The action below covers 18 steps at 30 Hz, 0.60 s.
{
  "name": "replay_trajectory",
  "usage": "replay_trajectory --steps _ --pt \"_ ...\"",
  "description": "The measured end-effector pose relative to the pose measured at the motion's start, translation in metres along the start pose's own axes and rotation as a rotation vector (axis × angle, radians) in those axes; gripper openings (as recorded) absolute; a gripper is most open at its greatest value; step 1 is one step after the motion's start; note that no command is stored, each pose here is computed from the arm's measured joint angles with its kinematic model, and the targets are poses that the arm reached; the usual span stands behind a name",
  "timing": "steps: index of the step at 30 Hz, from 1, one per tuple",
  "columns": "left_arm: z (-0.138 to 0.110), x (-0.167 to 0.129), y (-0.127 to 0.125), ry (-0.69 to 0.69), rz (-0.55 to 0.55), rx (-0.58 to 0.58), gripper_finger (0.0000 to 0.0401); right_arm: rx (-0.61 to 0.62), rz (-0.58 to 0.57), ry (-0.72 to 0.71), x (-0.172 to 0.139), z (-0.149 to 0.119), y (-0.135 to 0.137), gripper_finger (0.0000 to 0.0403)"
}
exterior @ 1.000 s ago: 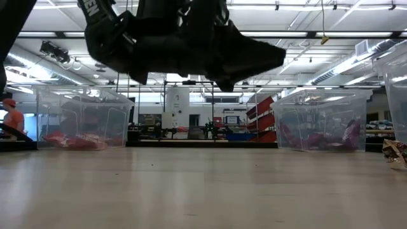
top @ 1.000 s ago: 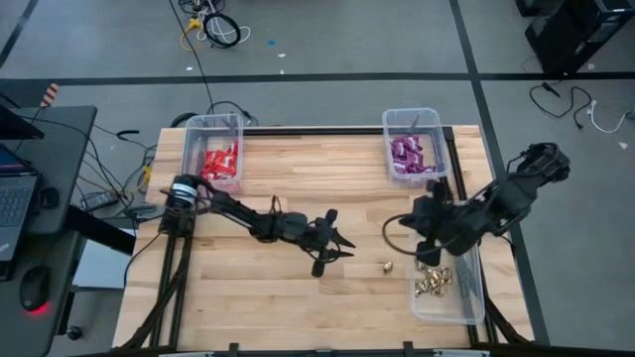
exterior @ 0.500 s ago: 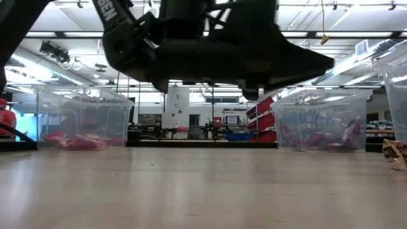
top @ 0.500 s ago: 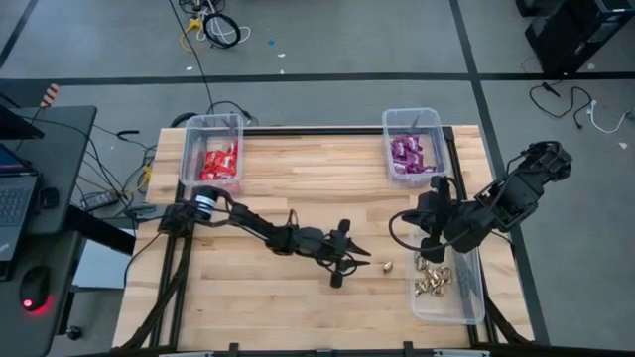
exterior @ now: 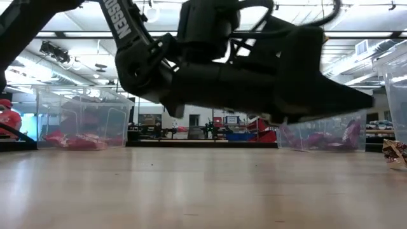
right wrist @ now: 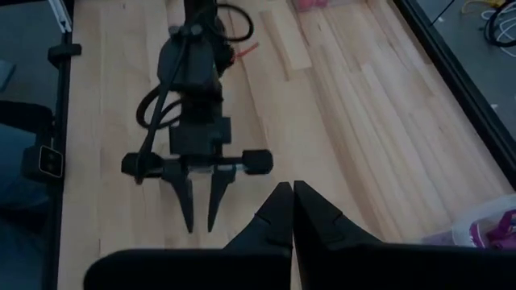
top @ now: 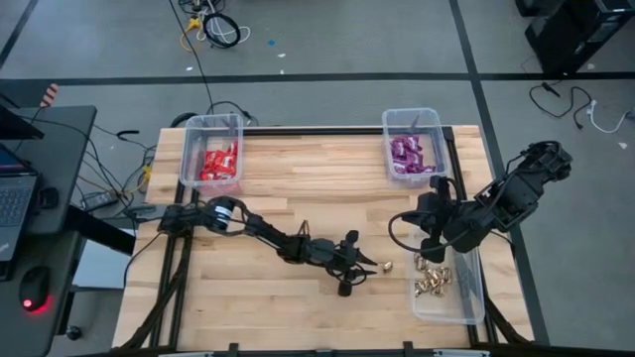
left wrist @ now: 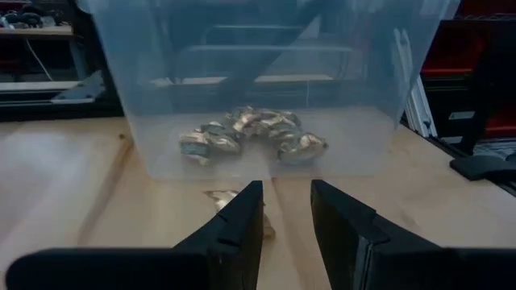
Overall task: Sort candy
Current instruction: Put the yellow candy into the bottom right transparent bin
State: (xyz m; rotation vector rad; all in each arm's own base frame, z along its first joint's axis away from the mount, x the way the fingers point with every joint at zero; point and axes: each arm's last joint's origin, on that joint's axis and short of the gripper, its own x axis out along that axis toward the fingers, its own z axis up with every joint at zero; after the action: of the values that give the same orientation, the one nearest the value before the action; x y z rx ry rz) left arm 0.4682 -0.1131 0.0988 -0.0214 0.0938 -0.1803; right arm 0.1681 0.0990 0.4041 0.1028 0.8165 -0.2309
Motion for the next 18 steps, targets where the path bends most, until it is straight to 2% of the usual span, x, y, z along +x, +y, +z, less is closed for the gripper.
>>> replay_trajectory --steps 4,9,14,18 --pt "-0.007 0.008 -0.006 0.001 -0.001 -0.024 0.011 0.0 0.0 0.0 0.0 0.0 0.0 0.0" --pt "-0.009 0.01 -0.005 0.014 0.084 -0.024 0.0114 -0.001 0.0 -0.001 0.0 0.0 0.0 0.0" --pt "-0.01 0.01 -0.004 0.028 0.098 -0.057 0.013 -0.013 -0.002 -0.002 0.0 0.0 0.0 0.0" --pt "-0.011 0.013 -0.005 0.076 0.11 -0.151 0.014 -0.02 -0.002 -0.003 0.0 0.0 0.0 0.0"
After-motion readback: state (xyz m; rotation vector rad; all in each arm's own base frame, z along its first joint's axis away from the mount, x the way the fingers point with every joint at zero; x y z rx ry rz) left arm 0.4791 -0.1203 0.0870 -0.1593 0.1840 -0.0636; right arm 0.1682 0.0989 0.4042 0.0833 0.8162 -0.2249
